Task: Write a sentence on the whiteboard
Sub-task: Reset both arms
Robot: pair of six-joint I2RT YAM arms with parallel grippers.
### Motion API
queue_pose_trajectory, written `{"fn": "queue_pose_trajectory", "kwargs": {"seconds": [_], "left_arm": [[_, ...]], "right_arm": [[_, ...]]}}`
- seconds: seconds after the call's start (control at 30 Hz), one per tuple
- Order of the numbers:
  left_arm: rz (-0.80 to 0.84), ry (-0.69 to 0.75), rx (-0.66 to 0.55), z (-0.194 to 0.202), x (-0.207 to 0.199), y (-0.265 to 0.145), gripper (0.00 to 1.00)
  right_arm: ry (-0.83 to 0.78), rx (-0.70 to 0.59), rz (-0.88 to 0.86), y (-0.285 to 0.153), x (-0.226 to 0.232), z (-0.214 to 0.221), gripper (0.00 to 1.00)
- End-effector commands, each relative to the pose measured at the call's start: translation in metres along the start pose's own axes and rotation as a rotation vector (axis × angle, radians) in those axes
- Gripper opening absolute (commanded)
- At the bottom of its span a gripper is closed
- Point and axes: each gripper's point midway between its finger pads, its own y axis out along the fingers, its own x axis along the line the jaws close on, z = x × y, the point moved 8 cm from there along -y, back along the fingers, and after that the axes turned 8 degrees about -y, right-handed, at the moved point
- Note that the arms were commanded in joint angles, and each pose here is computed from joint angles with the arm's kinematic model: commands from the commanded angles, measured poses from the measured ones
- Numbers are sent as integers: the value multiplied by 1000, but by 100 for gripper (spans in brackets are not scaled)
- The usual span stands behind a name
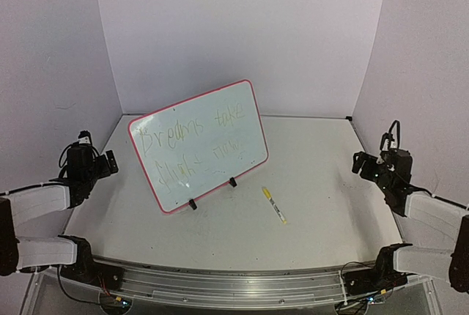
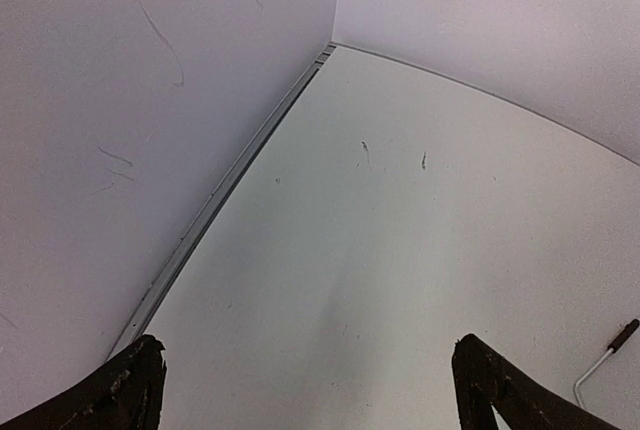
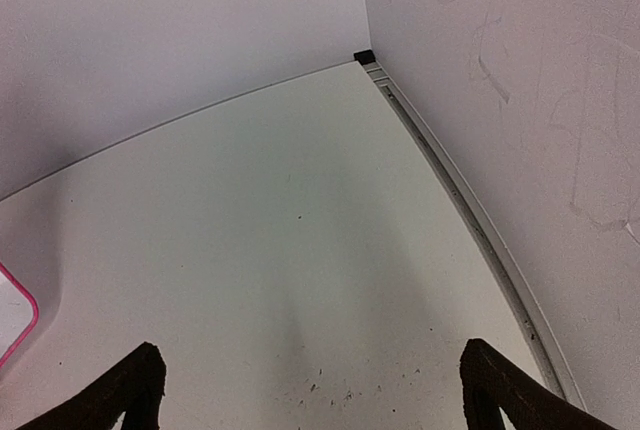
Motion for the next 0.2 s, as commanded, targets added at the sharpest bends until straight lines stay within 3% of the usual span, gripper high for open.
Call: {"fn": "queue_pose_trajectory", "kwargs": {"seconds": [0.0,0.17], "left_arm": [[9,-19,-84,-9,0,-3,99],[-12,-10,-90,-4,2,1,99]], "right_arm": [[-22,-94,15,-2,-1,-13,98],[-32,-121,7,-4,-1,-12,98]]}}
